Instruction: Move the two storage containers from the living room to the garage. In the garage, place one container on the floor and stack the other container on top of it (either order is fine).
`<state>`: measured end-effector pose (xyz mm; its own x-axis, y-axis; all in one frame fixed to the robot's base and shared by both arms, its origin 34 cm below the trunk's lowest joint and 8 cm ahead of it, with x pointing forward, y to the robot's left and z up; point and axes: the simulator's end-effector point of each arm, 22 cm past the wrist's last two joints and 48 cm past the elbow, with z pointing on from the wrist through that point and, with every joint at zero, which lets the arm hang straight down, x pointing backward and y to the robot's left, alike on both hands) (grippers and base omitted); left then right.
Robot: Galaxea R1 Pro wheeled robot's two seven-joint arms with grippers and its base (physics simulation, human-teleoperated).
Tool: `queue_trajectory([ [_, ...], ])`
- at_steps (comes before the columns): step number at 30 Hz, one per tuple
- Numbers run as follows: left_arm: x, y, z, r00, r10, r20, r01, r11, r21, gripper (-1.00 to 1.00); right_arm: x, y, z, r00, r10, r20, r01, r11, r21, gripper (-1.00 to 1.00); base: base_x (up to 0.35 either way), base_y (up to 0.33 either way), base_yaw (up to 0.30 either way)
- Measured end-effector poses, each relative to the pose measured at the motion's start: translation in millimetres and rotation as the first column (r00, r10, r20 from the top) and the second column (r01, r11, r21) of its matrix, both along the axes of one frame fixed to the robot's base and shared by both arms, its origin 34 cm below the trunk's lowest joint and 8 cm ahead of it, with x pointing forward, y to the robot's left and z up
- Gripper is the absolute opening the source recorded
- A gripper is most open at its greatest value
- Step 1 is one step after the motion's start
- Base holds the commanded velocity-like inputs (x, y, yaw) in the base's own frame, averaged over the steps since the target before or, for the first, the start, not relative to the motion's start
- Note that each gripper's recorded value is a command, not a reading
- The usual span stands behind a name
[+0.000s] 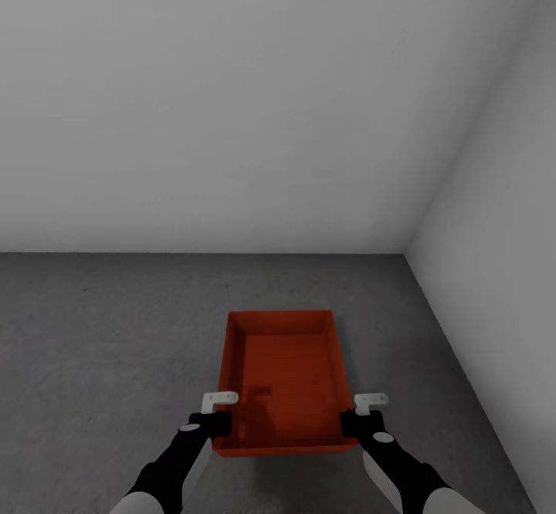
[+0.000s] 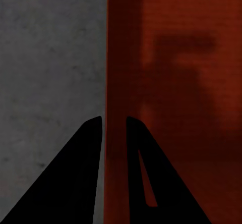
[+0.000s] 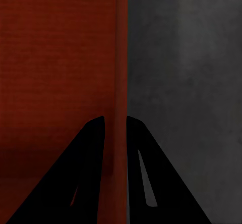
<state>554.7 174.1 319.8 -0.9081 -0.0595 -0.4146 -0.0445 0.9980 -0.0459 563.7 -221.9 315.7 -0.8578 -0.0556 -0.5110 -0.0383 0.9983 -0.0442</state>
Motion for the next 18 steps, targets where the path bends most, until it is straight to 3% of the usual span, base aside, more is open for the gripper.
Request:
queue_trajectory([
  [18, 1.1, -1.5, 0.4, 1.000, 0.003, 0.011, -0.003, 1.000, -0.001, -1.00, 2.0, -0.9, 1.1, 1.000, 0.004, 0.011, -0.004, 1.000, -0.003, -1.00, 0.000, 0.000, 0.000],
])
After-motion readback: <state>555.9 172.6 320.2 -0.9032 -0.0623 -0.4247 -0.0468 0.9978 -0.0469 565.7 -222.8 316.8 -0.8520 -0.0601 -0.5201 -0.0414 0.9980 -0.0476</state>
